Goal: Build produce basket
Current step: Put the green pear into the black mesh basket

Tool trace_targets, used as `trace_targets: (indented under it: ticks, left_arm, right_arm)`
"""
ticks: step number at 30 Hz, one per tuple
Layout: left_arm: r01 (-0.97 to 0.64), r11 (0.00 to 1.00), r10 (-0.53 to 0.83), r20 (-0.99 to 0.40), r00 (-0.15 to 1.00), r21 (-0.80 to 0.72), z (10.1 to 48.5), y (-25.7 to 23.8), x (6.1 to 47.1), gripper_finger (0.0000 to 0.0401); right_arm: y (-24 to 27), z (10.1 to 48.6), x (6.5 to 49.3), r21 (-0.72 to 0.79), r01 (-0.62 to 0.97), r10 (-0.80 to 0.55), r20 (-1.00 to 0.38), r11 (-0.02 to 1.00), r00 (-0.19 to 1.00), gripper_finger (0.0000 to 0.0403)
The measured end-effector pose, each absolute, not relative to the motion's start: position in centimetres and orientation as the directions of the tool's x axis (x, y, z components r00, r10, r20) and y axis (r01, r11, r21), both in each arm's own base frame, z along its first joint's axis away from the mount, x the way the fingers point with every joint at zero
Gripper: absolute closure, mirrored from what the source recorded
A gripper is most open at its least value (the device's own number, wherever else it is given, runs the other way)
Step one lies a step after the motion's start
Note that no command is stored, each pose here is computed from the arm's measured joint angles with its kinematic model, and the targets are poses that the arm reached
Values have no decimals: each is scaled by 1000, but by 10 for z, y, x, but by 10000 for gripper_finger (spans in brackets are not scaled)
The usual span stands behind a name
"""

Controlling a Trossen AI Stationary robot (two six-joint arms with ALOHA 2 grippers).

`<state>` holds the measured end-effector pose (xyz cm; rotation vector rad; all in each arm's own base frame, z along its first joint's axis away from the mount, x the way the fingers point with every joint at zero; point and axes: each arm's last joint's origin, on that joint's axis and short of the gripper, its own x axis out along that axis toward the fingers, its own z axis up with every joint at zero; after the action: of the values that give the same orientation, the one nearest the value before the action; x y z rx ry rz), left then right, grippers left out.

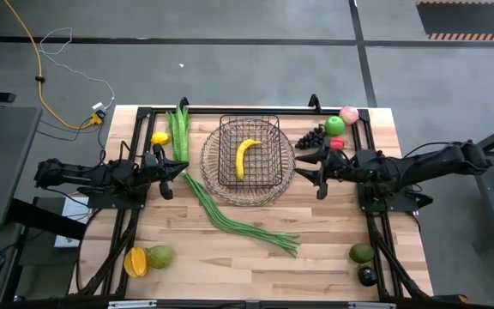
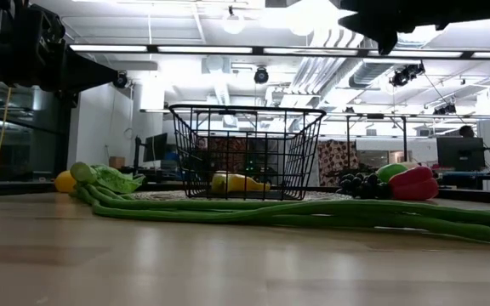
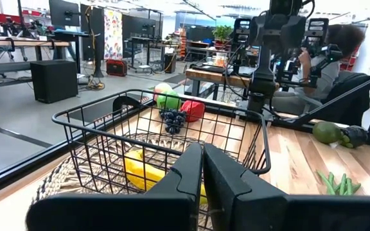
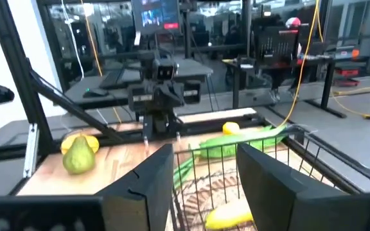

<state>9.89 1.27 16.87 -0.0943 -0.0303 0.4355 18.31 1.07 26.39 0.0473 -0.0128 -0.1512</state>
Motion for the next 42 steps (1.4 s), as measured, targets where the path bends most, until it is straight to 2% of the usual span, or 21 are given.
trace_targets:
  ticks: [10, 18, 22, 25, 31, 42]
  left_arm:
    - [-419, 903, 423, 27, 906, -99, 170, 13, 99, 396]
    - [-375, 917, 399, 262, 879, -137, 195, 12, 96, 396]
    - [-305, 946, 324, 311, 893, -110, 199, 10, 95, 396]
    - [-299, 948, 319, 307, 897, -110, 199, 10, 95, 390]
    - [-284, 948, 316, 305, 898, -146, 199, 10, 96, 327]
    - [-172, 960, 235, 302, 924, -221, 198, 6, 99, 146]
  right_arm:
    - [10, 266, 185, 34, 161, -162, 43, 986, 986, 242]
    - [10, 273, 184, 55, 159, -164, 113, 986, 980, 242]
    - [10, 275, 184, 59, 158, -165, 127, 986, 978, 242]
    - [10, 275, 184, 59, 159, -165, 126, 986, 978, 242]
    - [10, 274, 184, 56, 159, -165, 116, 986, 979, 242]
    - [10, 273, 185, 55, 160, -165, 110, 986, 980, 242]
